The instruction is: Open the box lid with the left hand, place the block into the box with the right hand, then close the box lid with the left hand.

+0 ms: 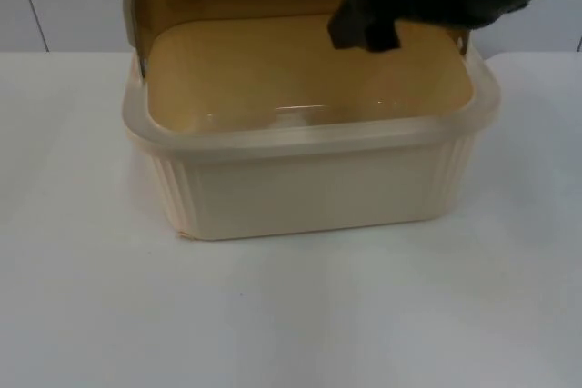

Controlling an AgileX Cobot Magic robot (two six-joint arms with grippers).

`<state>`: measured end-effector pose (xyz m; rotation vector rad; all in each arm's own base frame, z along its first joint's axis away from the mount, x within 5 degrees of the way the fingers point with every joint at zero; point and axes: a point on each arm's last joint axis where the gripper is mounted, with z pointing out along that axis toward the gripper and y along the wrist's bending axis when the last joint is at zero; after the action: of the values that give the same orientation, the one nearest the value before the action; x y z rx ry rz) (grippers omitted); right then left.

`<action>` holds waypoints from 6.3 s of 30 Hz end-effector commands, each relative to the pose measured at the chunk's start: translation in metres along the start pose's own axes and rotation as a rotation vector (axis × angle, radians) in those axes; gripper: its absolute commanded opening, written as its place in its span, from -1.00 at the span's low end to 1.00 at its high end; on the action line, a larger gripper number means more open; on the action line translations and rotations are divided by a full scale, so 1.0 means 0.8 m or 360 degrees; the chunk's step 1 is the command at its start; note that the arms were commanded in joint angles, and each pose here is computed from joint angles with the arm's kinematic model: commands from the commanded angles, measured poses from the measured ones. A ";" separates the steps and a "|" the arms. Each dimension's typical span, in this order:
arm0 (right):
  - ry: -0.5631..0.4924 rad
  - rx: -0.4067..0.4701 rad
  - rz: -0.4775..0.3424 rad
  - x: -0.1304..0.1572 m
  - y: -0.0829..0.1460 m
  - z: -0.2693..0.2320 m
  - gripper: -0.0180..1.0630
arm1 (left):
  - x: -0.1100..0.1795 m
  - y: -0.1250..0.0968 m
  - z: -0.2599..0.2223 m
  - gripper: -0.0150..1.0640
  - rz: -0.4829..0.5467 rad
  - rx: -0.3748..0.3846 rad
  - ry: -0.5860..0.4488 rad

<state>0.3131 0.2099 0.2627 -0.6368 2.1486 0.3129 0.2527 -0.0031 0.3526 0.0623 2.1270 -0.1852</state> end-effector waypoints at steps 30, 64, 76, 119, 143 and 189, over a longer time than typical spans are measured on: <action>-0.0253 0.0829 0.0272 -0.064 -0.185 -0.289 0.97 | 0.000 -0.001 0.000 0.91 -0.0006 0.0000 -0.0009; -0.0273 0.0753 0.0430 -0.032 -0.220 -0.289 0.97 | -0.008 0.004 0.001 0.91 -0.0001 -0.0060 -0.0123; -0.0273 0.0721 0.0446 -0.032 -0.218 -0.288 0.97 | -0.106 -0.012 0.056 0.91 0.0356 0.0024 -0.0245; -0.0247 0.0705 0.0453 -0.030 -0.217 -0.288 0.97 | -0.113 -0.190 0.218 -0.97 0.1672 0.0548 -0.0239; -0.0247 0.0705 0.0451 -0.030 -0.217 -0.288 0.97 | -0.068 -0.217 0.235 -0.97 0.1672 0.0915 0.0030; -0.0258 0.0670 0.0494 -0.031 -0.215 -0.287 0.97 | -0.039 -0.222 0.233 -0.97 0.1629 0.0942 0.0200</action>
<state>0.2691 -0.0250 0.4192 -0.0389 2.0718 0.0631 0.4137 -0.2055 0.3028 1.4770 1.8236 -0.1768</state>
